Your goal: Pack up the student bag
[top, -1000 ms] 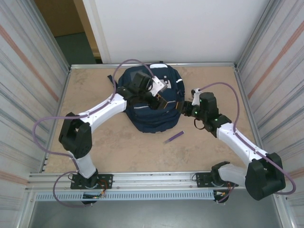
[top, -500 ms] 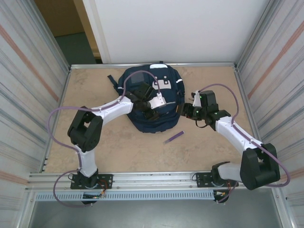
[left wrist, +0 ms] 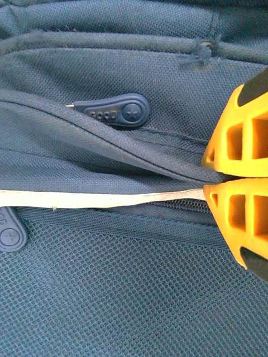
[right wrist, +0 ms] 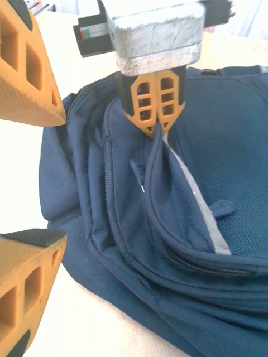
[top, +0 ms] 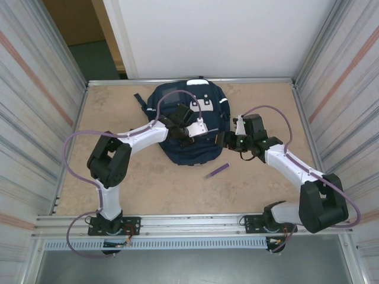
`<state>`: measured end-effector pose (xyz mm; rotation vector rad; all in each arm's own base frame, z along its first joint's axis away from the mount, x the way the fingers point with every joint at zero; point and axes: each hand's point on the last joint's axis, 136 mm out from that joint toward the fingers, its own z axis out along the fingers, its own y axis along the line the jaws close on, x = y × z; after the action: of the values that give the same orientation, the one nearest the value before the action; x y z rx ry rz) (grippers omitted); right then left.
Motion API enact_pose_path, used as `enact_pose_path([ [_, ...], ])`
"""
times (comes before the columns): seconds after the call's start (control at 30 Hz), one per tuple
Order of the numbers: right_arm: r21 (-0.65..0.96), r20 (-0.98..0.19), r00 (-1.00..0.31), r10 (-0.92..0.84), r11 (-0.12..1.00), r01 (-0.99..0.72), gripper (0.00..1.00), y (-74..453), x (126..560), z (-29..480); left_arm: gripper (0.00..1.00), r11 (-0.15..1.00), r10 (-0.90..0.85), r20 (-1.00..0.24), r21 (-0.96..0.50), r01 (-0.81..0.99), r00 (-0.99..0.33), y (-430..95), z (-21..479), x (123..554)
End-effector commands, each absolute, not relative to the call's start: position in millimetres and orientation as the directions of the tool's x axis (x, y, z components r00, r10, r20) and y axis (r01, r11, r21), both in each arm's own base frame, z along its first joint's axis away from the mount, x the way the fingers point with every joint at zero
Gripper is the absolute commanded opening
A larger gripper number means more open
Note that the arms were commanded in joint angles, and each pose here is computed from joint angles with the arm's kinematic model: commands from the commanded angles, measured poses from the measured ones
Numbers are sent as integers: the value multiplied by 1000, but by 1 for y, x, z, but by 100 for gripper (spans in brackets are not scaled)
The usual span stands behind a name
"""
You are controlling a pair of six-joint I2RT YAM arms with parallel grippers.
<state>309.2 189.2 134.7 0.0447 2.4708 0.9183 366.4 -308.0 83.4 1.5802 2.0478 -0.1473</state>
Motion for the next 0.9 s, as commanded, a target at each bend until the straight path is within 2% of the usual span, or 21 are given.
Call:
enact_pose_path([
  [0.0,590,-478,-865,152,785,-188,53,198,314,140,0,296,803,-588,251,922,-97,-321,131,366],
  [0.17,571,-509,-852,121,789,-229,55,213,329,141,0,232,739,-669,147,961,-76,-335,158,342],
  [0.33,564,-530,-834,153,798,-212,51,222,348,143,0,194,685,-723,72,978,-83,-346,172,331],
  [0.73,382,-578,-813,72,904,-191,40,230,363,122,0,195,579,-793,-92,977,-190,-359,192,330],
  [0.87,366,-588,-805,79,914,-178,21,230,363,121,0,193,560,-804,-106,976,-198,-360,193,329],
])
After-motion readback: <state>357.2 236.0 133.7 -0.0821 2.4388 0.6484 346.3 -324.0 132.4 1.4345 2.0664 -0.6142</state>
